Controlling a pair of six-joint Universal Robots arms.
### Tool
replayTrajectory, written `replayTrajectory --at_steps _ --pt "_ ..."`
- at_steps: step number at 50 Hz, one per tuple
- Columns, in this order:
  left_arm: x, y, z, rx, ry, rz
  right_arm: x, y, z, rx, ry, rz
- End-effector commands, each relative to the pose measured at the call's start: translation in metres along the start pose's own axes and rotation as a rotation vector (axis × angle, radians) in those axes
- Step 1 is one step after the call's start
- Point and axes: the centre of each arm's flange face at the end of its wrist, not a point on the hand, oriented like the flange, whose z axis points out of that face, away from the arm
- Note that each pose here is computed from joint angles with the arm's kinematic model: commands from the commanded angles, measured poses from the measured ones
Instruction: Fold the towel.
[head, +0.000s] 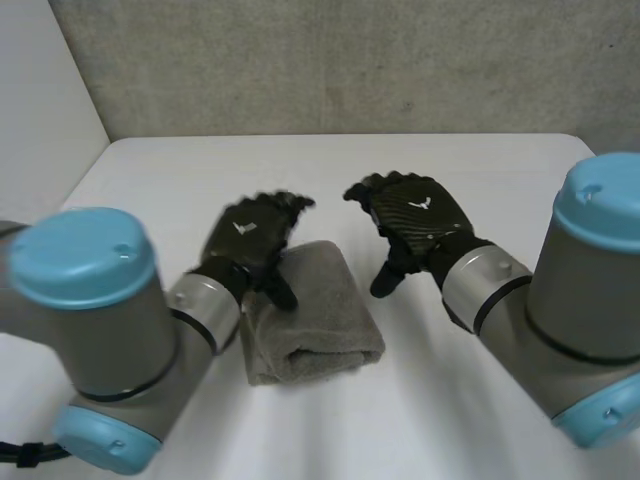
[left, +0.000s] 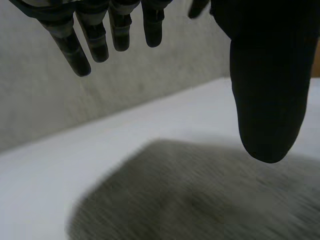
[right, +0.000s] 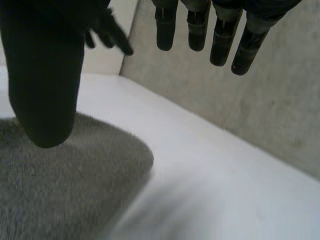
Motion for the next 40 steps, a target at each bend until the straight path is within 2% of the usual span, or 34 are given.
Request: replayTrajectory --at_steps 1,2,5,10,13,18,24,27,29,30,32,33,34,36,40 --pt "0.001 0.034 -0.001 -0.147 -0.145 0.009 -0.001 0.023 0.023 -0.116 -0.071 0.024" --pt "0.001 0.034 -0.001 -0.147 -0.146 0.01 -0.001 0.023 0.023 -0.116 -0.071 0.024" --pt "-0.006 0.04 -0.003 -0.16 -0.217 0.021 -0.013 0.043 0.039 -0.155 -0.21 0.04" --pt "-0.012 0.059 -0.009 -0.198 -0.23 0.061 -0.023 0.062 0.053 -0.188 -0.269 0.04" --pt "-0.013 0.064 -0.01 -0.208 -0.23 0.084 -0.026 0.074 0.062 -0.209 -0.273 0.015" --pt "-0.013 0.078 -0.008 -0.198 -0.219 0.19 -0.027 0.084 0.069 -0.228 -0.25 -0.049" --pt "-0.013 0.071 -0.007 -0.158 -0.215 0.243 -0.026 0.078 0.068 -0.214 -0.21 -0.133" --pt "-0.011 0.051 -0.007 -0.098 -0.214 0.236 -0.023 0.052 0.063 -0.152 -0.174 -0.152" --pt "-0.008 0.022 -0.009 -0.011 -0.208 0.219 -0.011 0.012 0.053 -0.06 -0.081 -0.159" --pt "-0.008 0.022 -0.009 -0.01 -0.208 0.219 -0.011 0.012 0.053 -0.059 -0.081 -0.159" --pt "-0.005 -0.01 -0.011 0.083 -0.191 0.2 0.006 -0.027 0.04 0.031 0.054 -0.125" --pt "-0.005 -0.01 -0.011 0.083 -0.191 0.2 0.017 -0.046 0.032 0.078 0.119 -0.106" --pt "-0.004 -0.027 -0.013 0.133 -0.183 0.189 0.017 -0.046 0.032 0.078 0.119 -0.106" --pt "-0.009 -0.062 -0.019 0.226 -0.186 0.172 0.04 -0.077 0.016 0.157 0.221 -0.084" --pt "-0.02 -0.097 -0.033 0.302 -0.215 0.154 0.062 -0.1 0.002 0.217 0.303 -0.083"
